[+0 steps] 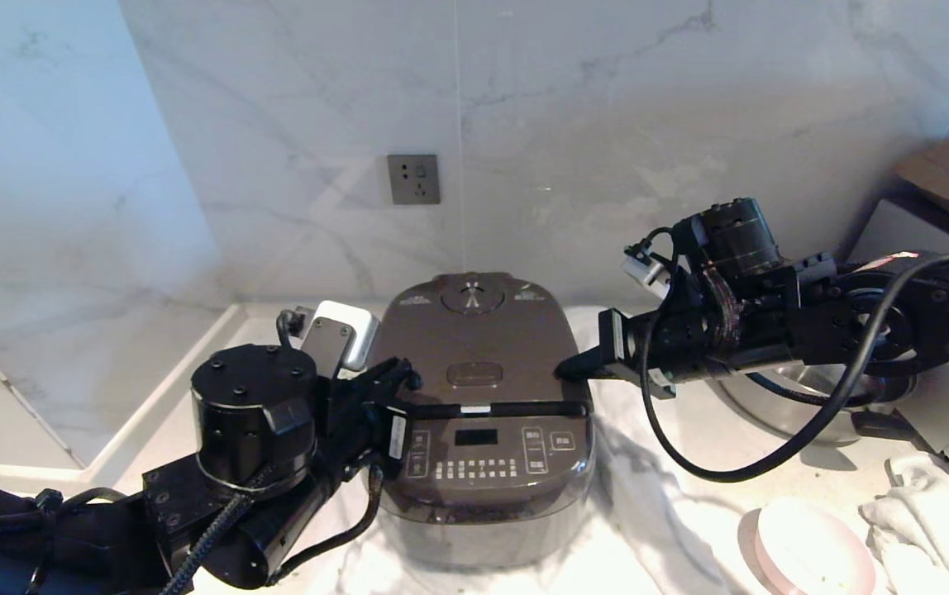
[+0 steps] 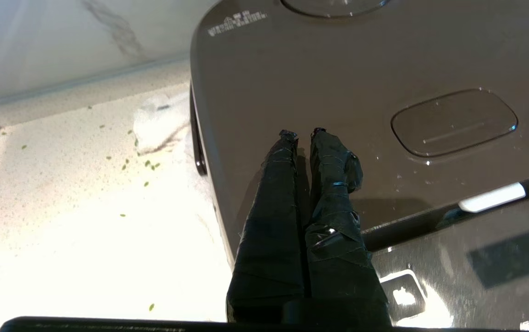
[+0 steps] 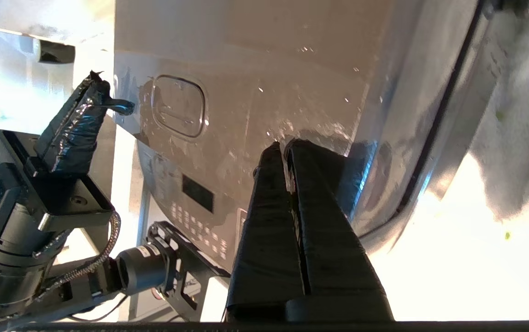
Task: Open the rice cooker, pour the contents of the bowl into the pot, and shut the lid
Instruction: Close the rice cooker
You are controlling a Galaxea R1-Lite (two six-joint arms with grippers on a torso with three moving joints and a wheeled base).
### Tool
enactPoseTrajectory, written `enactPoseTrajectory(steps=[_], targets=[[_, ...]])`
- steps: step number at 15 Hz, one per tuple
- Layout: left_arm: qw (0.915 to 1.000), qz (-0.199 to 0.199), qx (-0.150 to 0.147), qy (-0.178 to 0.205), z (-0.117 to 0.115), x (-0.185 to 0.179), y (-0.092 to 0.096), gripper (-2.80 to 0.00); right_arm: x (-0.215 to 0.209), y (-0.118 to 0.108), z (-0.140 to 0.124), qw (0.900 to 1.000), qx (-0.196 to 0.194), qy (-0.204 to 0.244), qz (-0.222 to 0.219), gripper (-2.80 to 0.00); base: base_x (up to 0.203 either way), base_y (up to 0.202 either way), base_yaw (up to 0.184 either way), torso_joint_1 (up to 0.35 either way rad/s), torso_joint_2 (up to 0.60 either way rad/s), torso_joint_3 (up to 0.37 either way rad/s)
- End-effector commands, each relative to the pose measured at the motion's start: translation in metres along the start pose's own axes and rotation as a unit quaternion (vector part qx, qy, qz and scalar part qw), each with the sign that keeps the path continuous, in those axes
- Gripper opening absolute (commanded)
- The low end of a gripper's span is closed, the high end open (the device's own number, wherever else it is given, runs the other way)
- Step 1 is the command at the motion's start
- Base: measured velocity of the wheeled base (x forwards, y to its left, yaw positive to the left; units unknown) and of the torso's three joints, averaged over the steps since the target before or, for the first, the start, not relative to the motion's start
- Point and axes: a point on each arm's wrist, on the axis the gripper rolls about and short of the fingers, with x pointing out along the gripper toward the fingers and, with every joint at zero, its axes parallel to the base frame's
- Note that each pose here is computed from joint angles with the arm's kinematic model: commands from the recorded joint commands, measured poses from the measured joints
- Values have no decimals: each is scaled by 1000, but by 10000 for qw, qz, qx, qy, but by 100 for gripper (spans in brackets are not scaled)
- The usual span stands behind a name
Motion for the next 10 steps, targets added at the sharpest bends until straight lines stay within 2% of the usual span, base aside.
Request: enactPoseTrajectory(steps=[1, 4, 10], targets=[[10000, 49, -23, -40, 1, -3, 2, -280, 3, -5, -5, 9999, 59, 103, -39, -280, 0, 0, 0, 0, 0, 0], [9996, 96, -141, -218, 10, -9, 6, -280, 5, -7, -8, 9999, 71, 124, -45, -280, 0, 0, 0, 0, 0, 0], [9995, 140, -162, -243, 12, -9, 9, -280, 16, -23, -22, 9996, 132, 208, -98, -280, 0, 0, 0, 0, 0, 0]])
